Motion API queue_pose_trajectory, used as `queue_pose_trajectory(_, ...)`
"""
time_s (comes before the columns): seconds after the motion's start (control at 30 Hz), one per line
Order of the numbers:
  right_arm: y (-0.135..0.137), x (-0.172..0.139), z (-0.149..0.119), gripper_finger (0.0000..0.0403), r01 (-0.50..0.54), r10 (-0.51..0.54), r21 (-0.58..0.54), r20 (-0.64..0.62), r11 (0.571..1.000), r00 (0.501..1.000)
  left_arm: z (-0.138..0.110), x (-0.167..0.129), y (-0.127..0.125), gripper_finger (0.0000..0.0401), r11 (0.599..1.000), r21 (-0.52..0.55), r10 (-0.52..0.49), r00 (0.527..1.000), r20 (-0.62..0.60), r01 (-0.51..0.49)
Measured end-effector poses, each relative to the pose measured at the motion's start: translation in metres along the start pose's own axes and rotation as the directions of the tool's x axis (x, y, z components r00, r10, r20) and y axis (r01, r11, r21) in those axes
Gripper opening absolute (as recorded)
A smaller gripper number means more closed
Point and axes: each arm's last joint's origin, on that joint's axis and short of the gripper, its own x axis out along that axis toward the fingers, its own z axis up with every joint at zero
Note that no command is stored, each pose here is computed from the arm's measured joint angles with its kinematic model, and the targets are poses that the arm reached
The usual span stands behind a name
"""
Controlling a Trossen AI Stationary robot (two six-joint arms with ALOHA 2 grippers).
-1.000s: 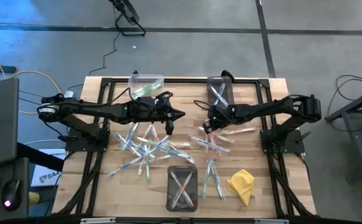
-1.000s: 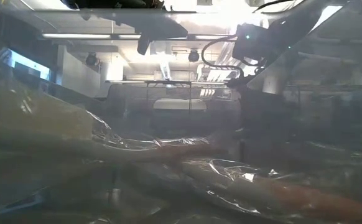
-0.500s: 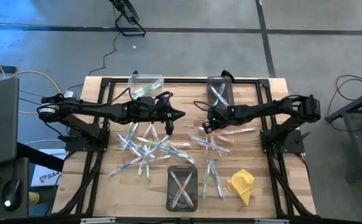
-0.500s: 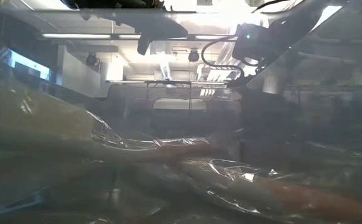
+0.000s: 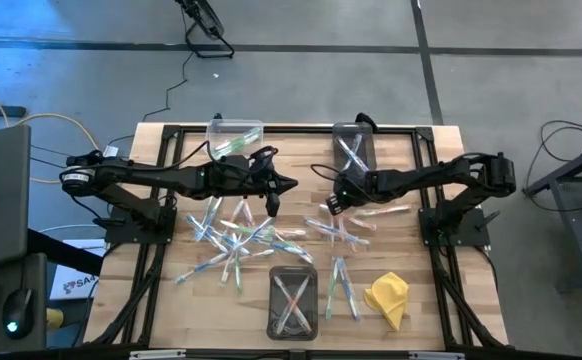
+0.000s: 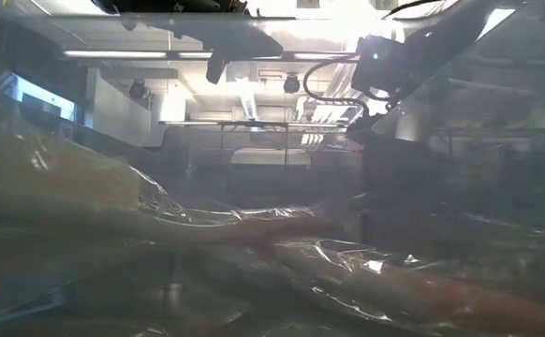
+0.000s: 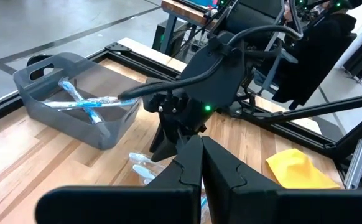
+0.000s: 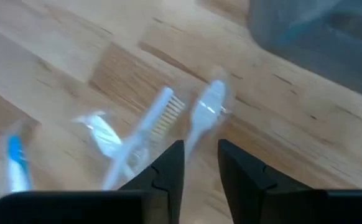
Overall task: Pick & Place Toothbrushes
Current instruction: Put the orange toothbrush into the bottom black bin
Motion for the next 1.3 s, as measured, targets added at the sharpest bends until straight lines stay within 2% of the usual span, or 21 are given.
queue_pose_trajectory(0.17, -0.007, 0.005, -0.006, 0.0127, 0.009, -0.009, 0.045, 0.004, 0.999, 1.000, 0.000, 0.000, 0.000, 0.0000, 1.000, 0.000, 0.000, 1.000, 0.000, 0.000)
queue_pose_trajectory(0.37, -0.007, 0.011, -0.009, 0.0146, -0.077, 0.074, 0.071, 0.044, 0.994, 0.996, 0.000, 0.000, 0.000, 0.0000, 1.000, 0.000, 0.000, 1.000, 0.000, 0.000)
queue_pose_trajectory(0.6, -0.006, 0.007, -0.008, 0.0135, -0.097, 0.094, 0.069, 0.045, 0.993, 0.995, 0.000, 0.000, 0.000, 0.0000, 1.000, 0.000, 0.000, 1.000, 0.000, 0.000)
queue_pose_trajectory(0.8, -0.004, -0.010, -0.004, 0.0115, -0.182, 0.179, 0.036, 0.057, 0.983, 0.982, 0.000, 0.000, 0.000, 0.0000, 1.000, 0.000, 0.002, 1.000, -0.003, -0.002)
queue_pose_trajectory(0.9, -0.003, -0.015, -0.003, 0.0105, -0.219, 0.219, -0.014, 0.037, 0.976, 0.975, -0.001, 0.000, 0.000, 0.0000, 1.000, 0.001, 0.003, 1.000, -0.005, -0.003)
queue_pose_trajectory(1.0, -0.005, -0.013, -0.005, 0.0099, -0.200, 0.201, -0.057, 0.011, 0.978, 0.979, -0.001, 0.000, 0.000, 0.0000, 1.000, 0.009, 0.003, 1.000, -0.006, -0.003)
queue_pose_trajectory(1.3, -0.003, 0.004, -0.017, 0.0109, -0.141, 0.136, -0.093, -0.054, 0.986, 0.989, -0.001, 0.000, 0.000, 0.0000, 1.000, 0.012, 0.003, 1.000, -0.006, -0.003)
